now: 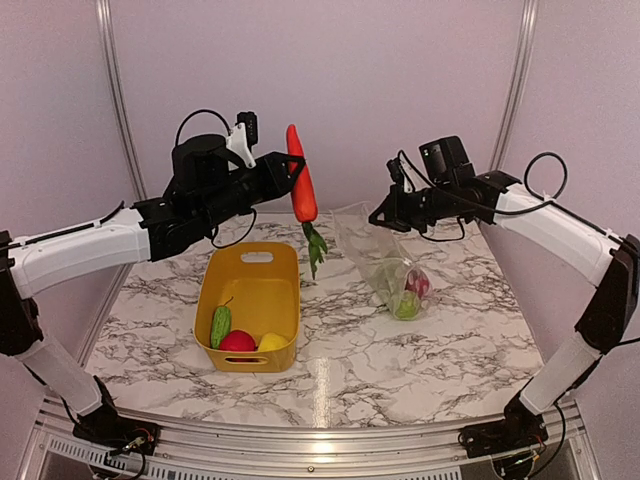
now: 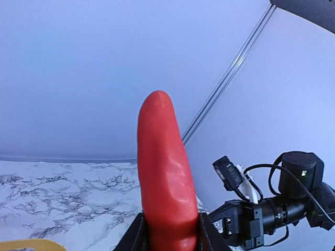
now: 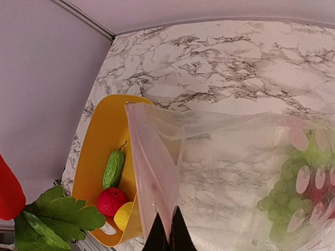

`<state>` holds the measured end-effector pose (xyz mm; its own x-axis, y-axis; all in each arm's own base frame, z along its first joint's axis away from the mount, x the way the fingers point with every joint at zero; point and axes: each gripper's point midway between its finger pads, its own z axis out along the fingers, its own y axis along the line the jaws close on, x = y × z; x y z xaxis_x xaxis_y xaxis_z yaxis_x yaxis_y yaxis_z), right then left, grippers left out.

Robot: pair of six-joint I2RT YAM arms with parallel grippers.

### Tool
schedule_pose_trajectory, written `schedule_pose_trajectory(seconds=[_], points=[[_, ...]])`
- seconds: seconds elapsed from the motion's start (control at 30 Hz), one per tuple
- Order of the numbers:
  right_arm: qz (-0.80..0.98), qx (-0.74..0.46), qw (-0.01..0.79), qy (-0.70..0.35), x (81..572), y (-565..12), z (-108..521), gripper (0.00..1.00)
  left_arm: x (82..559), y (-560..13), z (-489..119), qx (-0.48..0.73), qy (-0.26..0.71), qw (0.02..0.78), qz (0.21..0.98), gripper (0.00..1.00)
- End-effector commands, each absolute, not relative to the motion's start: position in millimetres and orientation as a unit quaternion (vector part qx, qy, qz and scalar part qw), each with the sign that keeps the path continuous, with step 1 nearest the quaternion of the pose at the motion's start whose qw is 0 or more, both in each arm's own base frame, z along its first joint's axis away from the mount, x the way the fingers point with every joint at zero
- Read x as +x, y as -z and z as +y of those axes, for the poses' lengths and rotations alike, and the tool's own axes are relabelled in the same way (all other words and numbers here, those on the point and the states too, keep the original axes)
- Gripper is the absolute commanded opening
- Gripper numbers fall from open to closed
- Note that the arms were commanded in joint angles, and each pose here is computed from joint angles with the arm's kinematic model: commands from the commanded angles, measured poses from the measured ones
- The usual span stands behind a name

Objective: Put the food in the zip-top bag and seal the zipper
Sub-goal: Place the fake vegetable in the zipper food storage bag.

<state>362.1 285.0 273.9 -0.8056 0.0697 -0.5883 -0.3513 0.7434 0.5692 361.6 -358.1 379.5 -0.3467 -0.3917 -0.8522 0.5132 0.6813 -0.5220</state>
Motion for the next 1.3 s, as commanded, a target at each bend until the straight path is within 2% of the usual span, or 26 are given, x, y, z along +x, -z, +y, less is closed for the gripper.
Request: schedule_pose_trajectory(seconds=[0.0, 0.33, 0.73, 0.77, 0.83, 0.9, 1.03, 1.13, 1.27], points=[[0.862, -0.092, 0.314, -0.387, 350, -317, 302, 0.0, 342, -455, -378, 0.066, 0.458, 0.639, 0.614, 0.08], [0.851, -0.097, 0.313, -0.41, 341, -354, 304, 0.0, 349, -445, -430, 0.121, 0.432, 0.688, 0.571, 0.04], [0.847, -0.095, 0.302, -0.428, 330, -367, 305, 0.0, 372, -397, -435, 0.118, 0.338, 0.718, 0.597, 0.05], [0.846, -0.094, 0.304, -0.429, 331, -368, 305, 0.0, 373, -389, -434, 0.122, 0.327, 0.718, 0.602, 0.11], [0.843, -0.093, 0.307, -0.431, 331, -372, 305, 0.0, 374, -377, -431, 0.125, 0.312, 0.716, 0.612, 0.31], [0.842, -0.091, 0.311, -0.431, 332, -375, 304, 0.0, 373, -371, -427, 0.125, 0.303, 0.713, 0.62, 0.45], [0.845, -0.09, 0.307, -0.429, 332, -372, 304, 0.0, 367, -382, -429, 0.138, 0.291, 0.717, 0.618, 0.82], [0.846, -0.09, 0.305, -0.428, 334, -368, 305, 0.0, 360, -402, -432, 0.146, 0.297, 0.722, 0.607, 0.97], [0.848, -0.091, 0.306, -0.424, 337, -364, 306, 0.0, 354, -421, -424, 0.121, 0.314, 0.711, 0.617, 0.99]])
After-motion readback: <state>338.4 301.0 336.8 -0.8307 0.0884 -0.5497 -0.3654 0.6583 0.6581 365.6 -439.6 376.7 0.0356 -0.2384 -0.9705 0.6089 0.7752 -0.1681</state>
